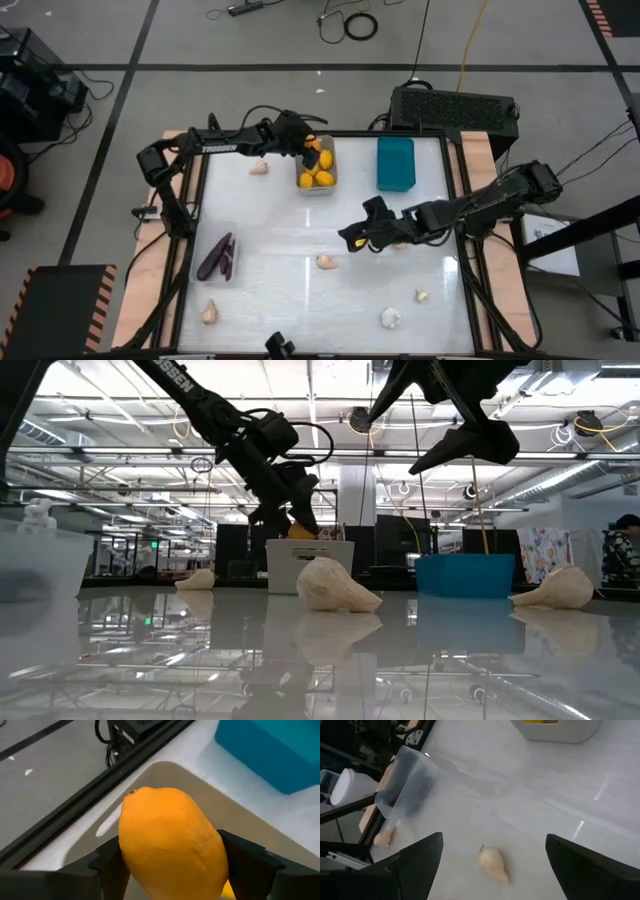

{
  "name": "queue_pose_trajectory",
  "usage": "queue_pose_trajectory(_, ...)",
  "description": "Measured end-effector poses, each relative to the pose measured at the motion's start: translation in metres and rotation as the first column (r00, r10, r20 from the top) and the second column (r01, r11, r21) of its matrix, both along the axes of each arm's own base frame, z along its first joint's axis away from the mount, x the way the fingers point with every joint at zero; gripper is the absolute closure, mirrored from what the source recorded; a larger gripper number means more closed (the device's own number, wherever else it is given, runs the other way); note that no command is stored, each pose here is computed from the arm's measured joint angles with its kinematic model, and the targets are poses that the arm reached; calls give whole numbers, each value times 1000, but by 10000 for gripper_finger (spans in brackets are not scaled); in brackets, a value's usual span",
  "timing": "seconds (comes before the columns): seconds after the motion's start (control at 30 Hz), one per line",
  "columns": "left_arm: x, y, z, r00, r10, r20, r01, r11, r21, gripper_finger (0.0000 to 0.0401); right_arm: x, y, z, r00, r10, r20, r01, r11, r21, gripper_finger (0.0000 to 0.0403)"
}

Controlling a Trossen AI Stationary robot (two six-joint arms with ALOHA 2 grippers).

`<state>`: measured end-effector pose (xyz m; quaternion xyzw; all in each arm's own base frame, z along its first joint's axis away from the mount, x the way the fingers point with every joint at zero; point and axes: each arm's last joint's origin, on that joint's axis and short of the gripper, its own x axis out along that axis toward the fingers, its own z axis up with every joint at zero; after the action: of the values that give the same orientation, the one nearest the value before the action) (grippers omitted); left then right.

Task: Sort produce into baskets
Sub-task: Put the yellow lemon into the gray bin, then put the white garlic into the blue bin

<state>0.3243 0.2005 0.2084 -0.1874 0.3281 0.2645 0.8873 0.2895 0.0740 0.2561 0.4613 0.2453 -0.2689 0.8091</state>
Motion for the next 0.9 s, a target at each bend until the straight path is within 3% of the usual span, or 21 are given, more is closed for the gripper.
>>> queue_pose_trajectory(0.13,-1,0,-1,1000,-1,-14,1,1000,6,117,1,-2,0,1000,-8,7,8,1000,2,57)
queue_pose_trajectory(0.5,-4,1,4,1000,4,-29,-4,1000,31,33,2,-8,0,1000,-21,3,21,1000,0,57)
queue_pose_trajectory(0.73,-14,-6,57,999,-17,-40,19,999,33,29,4,-12,1,1000,20,-8,-21,998,-56,57)
queue_pose_trajectory(0.9,-36,-28,96,989,-109,-104,114,993,45,29,5,-11,2,989,140,-43,-146,974,-174,57)
